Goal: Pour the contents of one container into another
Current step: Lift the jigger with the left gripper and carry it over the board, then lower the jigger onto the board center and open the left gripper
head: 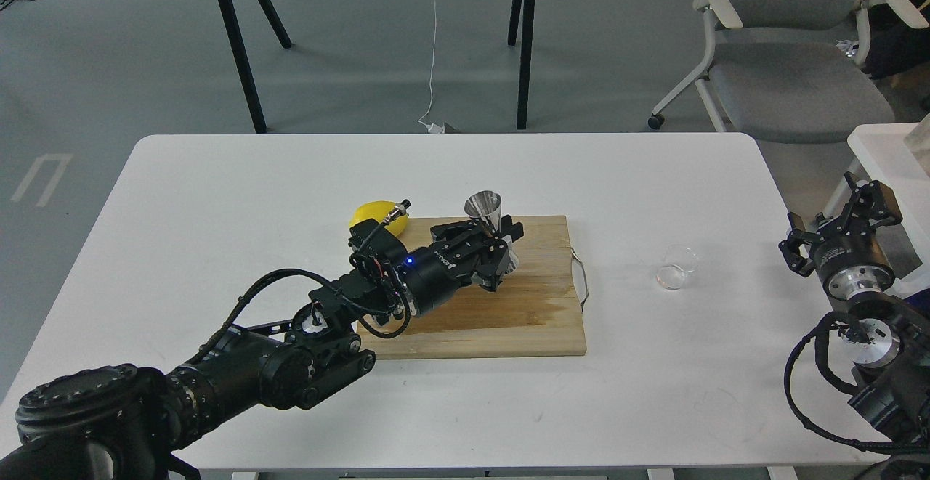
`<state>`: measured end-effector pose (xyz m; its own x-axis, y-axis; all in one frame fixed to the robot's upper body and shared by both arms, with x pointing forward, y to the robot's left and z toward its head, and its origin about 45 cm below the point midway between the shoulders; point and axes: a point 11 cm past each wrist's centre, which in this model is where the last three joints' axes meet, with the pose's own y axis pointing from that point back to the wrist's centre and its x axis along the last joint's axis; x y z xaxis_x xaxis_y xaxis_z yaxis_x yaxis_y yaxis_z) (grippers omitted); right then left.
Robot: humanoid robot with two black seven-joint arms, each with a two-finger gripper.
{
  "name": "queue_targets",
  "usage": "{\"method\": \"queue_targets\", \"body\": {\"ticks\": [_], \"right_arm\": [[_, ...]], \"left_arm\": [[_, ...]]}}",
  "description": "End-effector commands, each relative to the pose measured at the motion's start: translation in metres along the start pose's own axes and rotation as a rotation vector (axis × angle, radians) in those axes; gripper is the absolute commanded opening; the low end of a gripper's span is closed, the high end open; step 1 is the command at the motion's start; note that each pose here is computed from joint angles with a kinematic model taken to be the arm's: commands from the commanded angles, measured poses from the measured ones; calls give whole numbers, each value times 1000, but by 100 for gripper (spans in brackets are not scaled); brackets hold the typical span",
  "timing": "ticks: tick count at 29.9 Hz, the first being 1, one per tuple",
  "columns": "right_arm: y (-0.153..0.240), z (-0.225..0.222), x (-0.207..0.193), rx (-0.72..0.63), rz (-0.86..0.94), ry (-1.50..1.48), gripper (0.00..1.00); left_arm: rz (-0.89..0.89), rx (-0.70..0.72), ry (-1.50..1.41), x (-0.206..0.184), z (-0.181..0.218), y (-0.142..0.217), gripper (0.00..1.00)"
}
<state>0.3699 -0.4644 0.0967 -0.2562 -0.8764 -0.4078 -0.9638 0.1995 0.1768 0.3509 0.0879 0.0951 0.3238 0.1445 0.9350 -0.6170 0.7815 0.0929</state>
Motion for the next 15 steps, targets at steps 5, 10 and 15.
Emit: {"method": "queue_targets", "body": {"ticks": [5,10,15], "right_arm": [[0,1,-2,1,-1,-8,100],[0,2,-2,0,-2,-9,100],[0,2,-2,0,0,-8,100]], "left_arm": [[-70,13,-11,-23,-4,13,12],[-87,41,-10,-31,-11,20,21],[-85,46,-10,-30,-12,20,26]]}}
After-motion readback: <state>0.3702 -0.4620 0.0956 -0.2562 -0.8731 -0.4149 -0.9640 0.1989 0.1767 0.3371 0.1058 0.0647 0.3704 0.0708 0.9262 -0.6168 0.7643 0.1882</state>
